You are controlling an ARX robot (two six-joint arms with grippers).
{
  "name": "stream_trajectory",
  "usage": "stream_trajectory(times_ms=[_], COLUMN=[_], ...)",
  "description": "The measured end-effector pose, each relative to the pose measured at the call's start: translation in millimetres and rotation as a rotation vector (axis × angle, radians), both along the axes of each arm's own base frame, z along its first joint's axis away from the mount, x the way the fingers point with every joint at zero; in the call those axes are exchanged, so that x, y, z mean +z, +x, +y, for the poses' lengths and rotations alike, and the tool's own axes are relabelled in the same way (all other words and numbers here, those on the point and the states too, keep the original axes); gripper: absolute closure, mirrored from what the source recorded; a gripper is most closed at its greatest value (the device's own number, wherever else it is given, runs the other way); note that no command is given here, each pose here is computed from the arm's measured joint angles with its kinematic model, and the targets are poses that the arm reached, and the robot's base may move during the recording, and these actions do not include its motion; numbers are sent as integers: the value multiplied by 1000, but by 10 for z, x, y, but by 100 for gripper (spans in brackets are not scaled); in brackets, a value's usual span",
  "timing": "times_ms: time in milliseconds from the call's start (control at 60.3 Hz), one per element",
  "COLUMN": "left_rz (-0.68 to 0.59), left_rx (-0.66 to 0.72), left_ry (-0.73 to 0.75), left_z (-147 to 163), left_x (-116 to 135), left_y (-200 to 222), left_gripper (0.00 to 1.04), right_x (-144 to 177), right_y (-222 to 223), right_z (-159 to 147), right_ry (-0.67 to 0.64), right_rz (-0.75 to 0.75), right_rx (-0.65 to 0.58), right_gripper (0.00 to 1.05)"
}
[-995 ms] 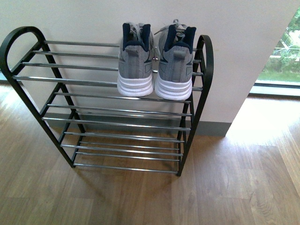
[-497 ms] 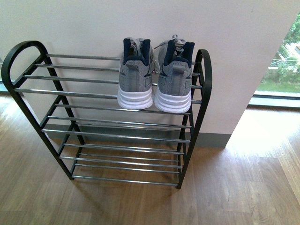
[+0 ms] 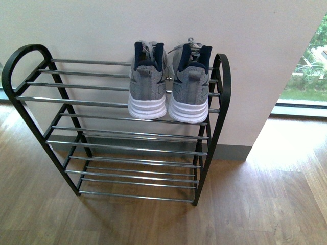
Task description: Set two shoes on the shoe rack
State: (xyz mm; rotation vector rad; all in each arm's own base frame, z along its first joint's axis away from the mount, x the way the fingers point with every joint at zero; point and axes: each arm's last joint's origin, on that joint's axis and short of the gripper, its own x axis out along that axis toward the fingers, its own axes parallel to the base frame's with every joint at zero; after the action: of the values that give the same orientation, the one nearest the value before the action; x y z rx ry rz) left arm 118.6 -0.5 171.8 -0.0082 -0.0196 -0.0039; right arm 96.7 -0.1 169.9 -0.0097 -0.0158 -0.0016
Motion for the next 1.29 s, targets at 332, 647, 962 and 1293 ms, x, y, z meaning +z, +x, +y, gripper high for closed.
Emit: stream_trajectory(times_ms=[332,647,962,1293], left_rz=[5,18,22,22], left_rx=[0,0,0,0], left_ry=[0,0,0,2], left_z=[0,1,1,1], left_x=[-7,-43,-47,-49], left_y=[-78,-205,-207,-207], left_gripper=[103,103,53,10], right_x=[0,0,0,0], right_y=[0,0,0,0], right_z=[0,0,0,0], right_ry=[0,0,0,0], right_rz=[0,0,0,0], right_rx=[0,0,0,0], right_gripper=[9,9,9,9])
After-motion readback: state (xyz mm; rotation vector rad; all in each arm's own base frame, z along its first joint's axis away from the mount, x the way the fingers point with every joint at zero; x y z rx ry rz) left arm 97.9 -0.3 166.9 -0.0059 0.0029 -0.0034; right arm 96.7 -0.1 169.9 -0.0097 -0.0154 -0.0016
